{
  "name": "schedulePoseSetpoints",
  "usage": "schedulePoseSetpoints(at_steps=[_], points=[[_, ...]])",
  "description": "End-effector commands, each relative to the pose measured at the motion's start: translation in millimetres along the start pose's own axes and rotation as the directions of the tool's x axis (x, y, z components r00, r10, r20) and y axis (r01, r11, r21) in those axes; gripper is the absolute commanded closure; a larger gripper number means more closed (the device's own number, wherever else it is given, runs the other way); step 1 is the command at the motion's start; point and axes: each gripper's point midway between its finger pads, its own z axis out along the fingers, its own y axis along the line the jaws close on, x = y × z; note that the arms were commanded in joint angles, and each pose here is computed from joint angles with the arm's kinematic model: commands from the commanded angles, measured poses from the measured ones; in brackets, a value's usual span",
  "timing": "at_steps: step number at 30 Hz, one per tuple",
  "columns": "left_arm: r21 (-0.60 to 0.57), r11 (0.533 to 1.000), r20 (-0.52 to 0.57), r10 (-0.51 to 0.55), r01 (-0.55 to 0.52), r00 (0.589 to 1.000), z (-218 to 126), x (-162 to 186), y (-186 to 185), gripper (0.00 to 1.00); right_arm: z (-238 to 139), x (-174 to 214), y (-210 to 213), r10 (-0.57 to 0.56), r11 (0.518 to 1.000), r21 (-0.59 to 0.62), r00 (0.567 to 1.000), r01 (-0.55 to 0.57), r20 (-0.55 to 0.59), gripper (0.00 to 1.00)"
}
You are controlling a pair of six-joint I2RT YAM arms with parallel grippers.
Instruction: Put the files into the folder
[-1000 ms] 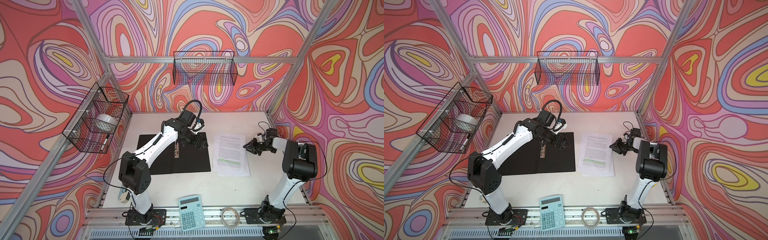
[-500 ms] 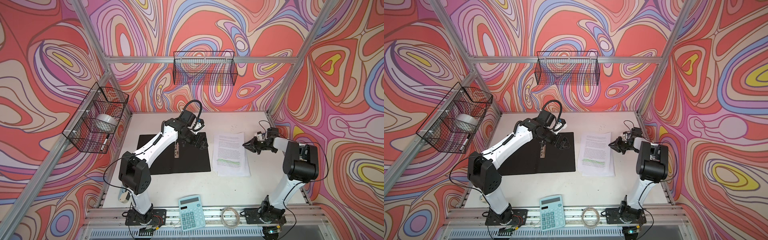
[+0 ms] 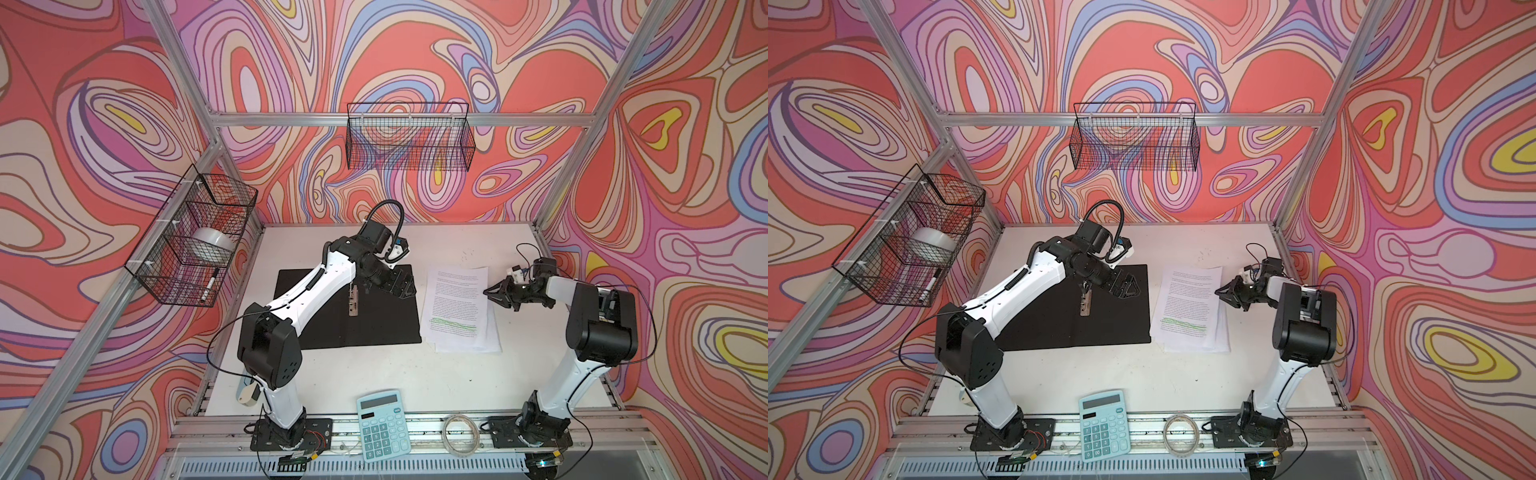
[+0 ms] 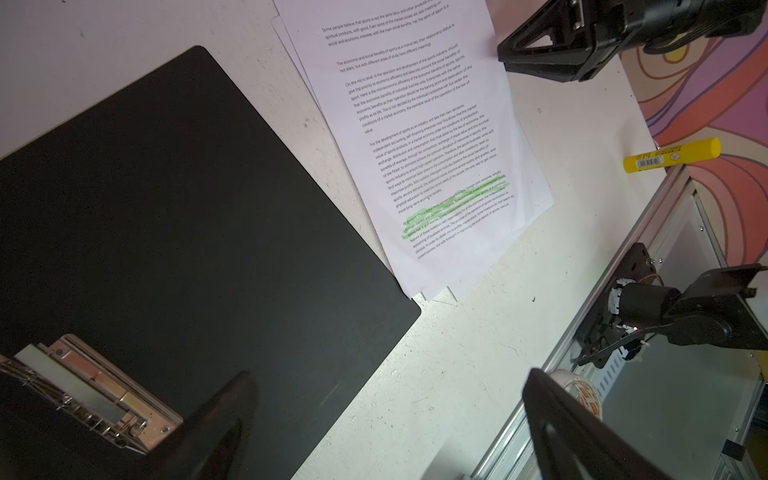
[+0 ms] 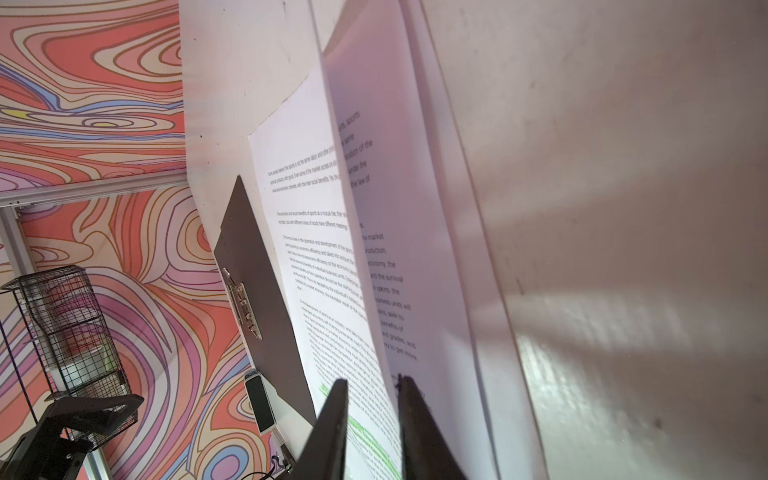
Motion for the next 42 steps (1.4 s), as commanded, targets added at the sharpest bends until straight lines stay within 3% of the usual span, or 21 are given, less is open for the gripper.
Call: schedulePoseSetpoints(at_steps=[1, 11, 22, 42], points=[[0.003, 1.0, 0.02, 0.004, -0.004, 1.0, -4.7, -7.8, -4.8, 0.0, -0.5, 1.4, -1.1, -0.01, 1.0, -0.008, 1.0, 0.01, 0.004, 0.77], [0.01, 1.0, 0.016, 0.0, -0.001, 1.0, -3.1, -6.9, -5.2, 0.0, 8.2, 4.6, -12.5, 0.012, 1.0, -0.006, 1.0, -0.012, -0.014, 0.76], [0.015, 1.0, 0.016, -0.011, 0.011, 1.0, -2.3, -6.8, -5.9, 0.0, 12.2, 4.4, -11.9, 0.015, 0.999, -0.038, 1.0, -0.016, -0.017, 0.98], [-0.11, 0.994, 0.075, 0.008, 0.0, 0.997, -27.9, -22.3, 10.5, 0.0, 38.3, 38.0, 70.0, -0.143, 0.982, -0.142, 0.979, 0.122, -0.146, 1.0]])
